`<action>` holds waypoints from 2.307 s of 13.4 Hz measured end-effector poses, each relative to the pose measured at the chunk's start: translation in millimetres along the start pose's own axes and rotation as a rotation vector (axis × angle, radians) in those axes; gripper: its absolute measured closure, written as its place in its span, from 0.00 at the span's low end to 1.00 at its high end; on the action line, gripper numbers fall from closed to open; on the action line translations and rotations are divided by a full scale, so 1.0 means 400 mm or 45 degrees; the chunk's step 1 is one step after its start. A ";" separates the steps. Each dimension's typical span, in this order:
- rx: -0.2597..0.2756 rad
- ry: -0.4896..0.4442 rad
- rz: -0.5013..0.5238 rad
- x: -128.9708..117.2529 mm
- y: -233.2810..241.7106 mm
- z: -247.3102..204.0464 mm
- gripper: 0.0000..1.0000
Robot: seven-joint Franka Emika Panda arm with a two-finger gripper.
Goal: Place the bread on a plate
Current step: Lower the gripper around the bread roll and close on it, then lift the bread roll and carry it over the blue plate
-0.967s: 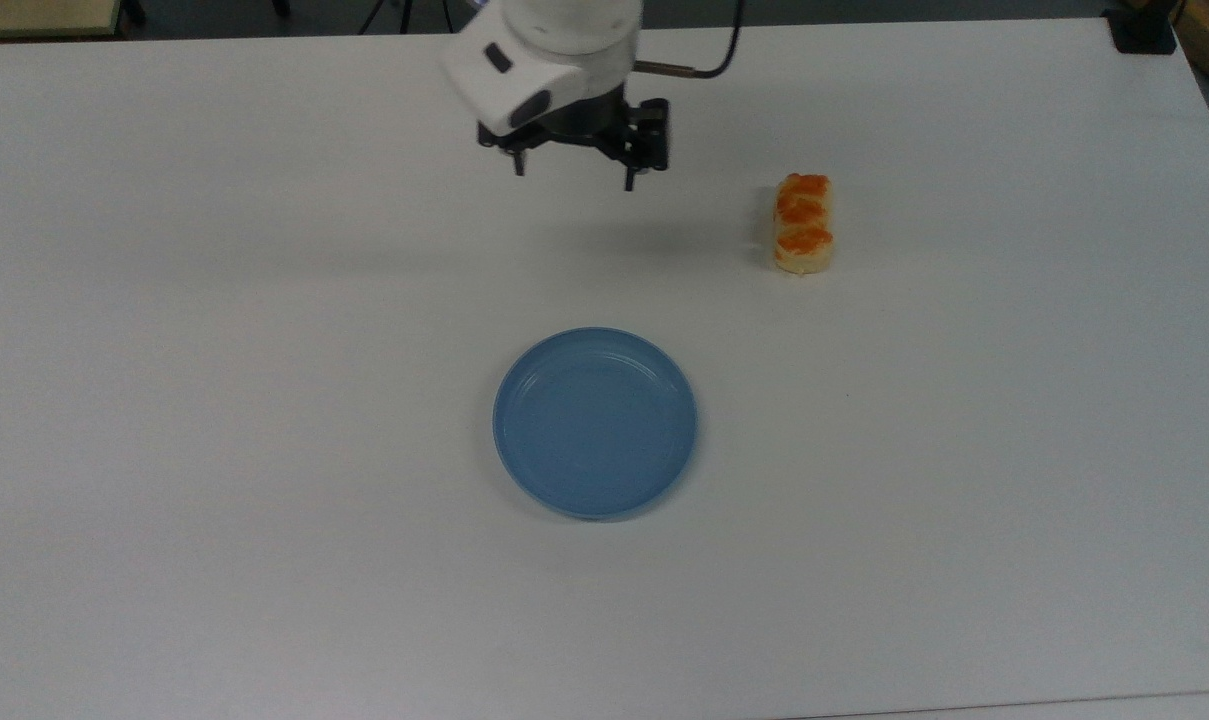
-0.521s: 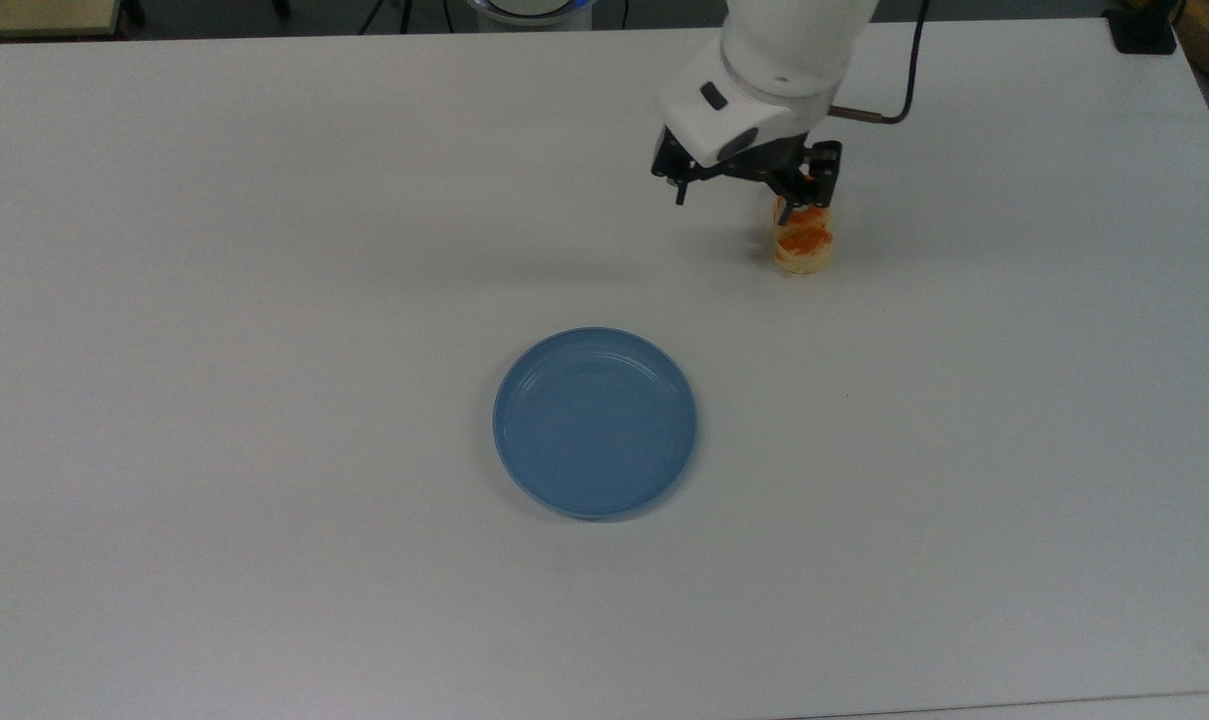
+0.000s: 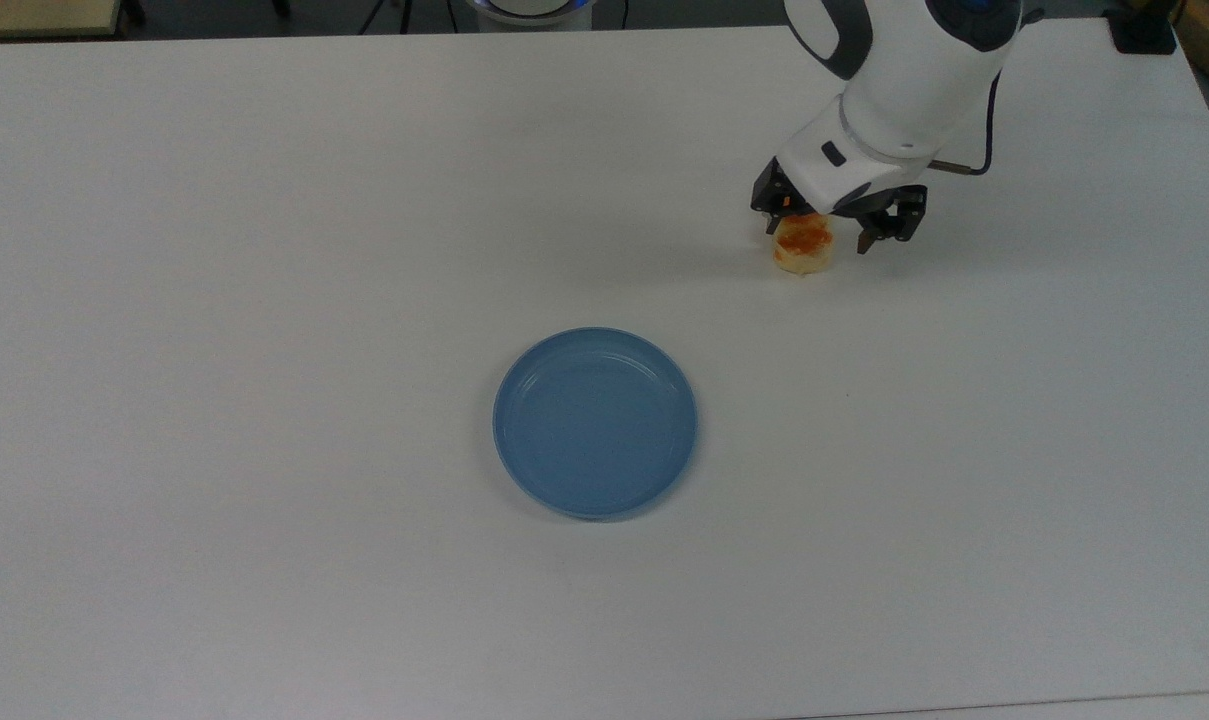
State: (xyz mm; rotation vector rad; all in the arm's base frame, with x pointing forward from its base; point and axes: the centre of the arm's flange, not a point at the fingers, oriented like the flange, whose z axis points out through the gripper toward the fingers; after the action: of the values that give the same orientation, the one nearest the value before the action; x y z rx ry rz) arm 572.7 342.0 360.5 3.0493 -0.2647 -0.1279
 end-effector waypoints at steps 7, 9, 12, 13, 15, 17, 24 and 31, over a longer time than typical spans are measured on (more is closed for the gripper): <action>-0.077 -0.079 -0.082 -0.093 -0.083 0.125 0.02; -0.091 -0.095 -0.078 -0.095 -0.072 0.144 0.06; -0.102 -0.108 -0.104 -0.100 -0.065 0.158 0.39; -0.098 -0.106 -0.118 -0.101 -0.064 0.153 0.50; -0.094 -0.102 -0.132 -0.101 -0.061 0.142 0.67; -0.105 -0.118 -0.153 -0.105 -0.052 0.131 0.88; -0.098 -0.134 -0.202 -0.111 0.048 -0.098 0.91; 0.062 -0.026 -0.085 0.123 0.443 -0.388 0.88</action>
State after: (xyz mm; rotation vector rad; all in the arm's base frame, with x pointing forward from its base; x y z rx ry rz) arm 605.0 170.3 526.1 3.1079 -0.1704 -0.1595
